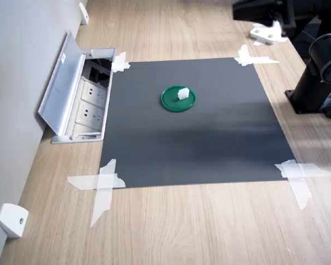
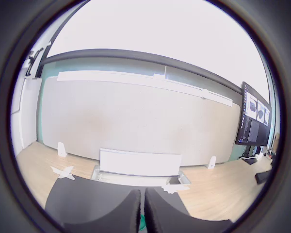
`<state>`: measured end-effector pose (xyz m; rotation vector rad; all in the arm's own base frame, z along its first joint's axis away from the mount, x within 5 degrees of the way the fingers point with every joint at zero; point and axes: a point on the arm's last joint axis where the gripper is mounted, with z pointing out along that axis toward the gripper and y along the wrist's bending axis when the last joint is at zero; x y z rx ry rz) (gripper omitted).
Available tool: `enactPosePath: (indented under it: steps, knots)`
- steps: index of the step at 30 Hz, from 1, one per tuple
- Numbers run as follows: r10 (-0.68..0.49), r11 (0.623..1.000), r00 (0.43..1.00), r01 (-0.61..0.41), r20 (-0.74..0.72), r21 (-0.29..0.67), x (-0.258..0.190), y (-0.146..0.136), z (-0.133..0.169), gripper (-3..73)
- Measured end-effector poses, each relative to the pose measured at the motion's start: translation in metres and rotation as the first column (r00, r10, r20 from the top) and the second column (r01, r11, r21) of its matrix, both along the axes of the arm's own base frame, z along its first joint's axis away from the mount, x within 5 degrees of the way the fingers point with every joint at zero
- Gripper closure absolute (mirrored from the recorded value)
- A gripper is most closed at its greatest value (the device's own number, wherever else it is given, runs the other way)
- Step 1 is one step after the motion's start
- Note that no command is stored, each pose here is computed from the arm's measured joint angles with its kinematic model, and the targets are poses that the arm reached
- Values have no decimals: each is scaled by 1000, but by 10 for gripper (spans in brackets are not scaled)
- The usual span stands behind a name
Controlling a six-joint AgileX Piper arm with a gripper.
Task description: Grasp a white terminal and put it on the green lid.
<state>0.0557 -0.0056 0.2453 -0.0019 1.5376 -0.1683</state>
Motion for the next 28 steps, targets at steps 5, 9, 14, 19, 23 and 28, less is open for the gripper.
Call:
enactPosePath:
  steps: [5,9,14,19,23,28]
  knots:
    - [5,1000,1000,-4,-29,31,-5,1,-14,686]
    - [10,997,994,-2,-104,75,-5,1,-25,686]
    - [13,996,985,2,-174,90,-4,1,-36,686]
    - [14,996,984,3,-180,92,-4,1,-36,686]
    - [14,996,984,3,-179,93,-4,1,-36,686]
    - [14,996,984,3,-179,93,-4,1,-36,686]
